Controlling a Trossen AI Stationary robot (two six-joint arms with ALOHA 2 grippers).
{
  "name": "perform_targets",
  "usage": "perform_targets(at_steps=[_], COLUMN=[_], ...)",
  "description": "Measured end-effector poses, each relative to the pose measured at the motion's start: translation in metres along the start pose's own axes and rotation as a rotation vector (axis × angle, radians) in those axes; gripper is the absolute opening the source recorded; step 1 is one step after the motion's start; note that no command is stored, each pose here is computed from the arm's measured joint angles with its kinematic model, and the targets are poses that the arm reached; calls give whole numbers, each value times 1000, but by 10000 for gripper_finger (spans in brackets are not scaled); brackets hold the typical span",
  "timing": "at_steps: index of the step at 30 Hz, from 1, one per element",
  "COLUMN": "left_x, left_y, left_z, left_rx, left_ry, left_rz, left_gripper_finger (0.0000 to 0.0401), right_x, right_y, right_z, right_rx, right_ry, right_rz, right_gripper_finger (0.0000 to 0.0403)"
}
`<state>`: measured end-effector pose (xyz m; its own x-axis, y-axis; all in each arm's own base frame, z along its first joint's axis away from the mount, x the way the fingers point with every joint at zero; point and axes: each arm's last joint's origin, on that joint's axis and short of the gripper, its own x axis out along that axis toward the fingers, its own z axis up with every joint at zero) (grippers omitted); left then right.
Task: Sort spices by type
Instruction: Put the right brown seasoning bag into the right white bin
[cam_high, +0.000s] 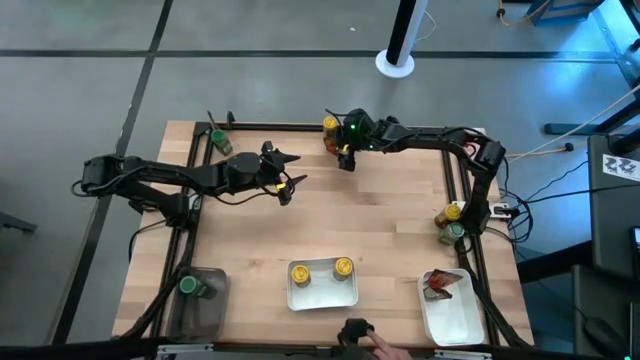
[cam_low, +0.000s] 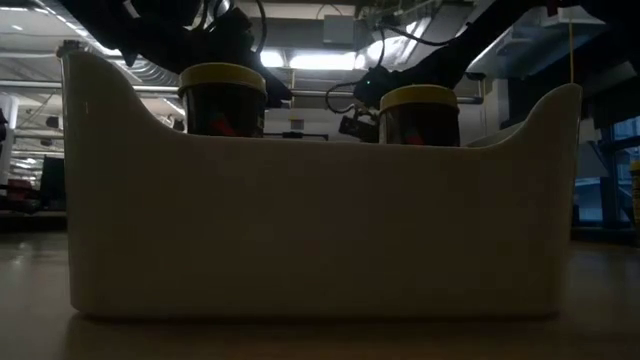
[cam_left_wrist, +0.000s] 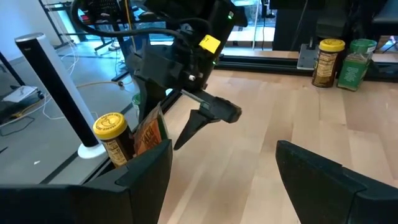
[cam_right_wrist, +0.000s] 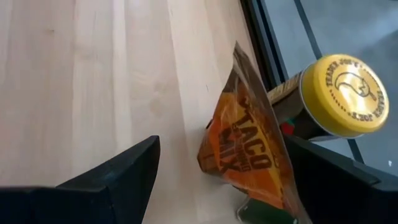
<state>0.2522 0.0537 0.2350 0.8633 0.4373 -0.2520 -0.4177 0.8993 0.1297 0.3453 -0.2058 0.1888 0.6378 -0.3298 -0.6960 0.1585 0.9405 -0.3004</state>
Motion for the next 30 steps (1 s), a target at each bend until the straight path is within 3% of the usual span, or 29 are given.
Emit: perform_targets(at_steps=[15,23,26,30], left_x=[0,0,0,0], left_y=[0,0,0,0], left_z=[0,0,0,0], left_rx=[0,-1,-1,-1], left_ry=[-1,-2,-3,-3], left_rz=[0,1,1,1], left_gripper_finger=[272,272,272,272], right_x=[13,14,20,27], right_y=[4,3,4,6], right_z=[-13,-10,-13,-18], right_rx=[5,10,16,16], right_ry=[61,26,43,68], right_rz=[13,2,8,1], right_gripper_finger=[330,329,311,255])
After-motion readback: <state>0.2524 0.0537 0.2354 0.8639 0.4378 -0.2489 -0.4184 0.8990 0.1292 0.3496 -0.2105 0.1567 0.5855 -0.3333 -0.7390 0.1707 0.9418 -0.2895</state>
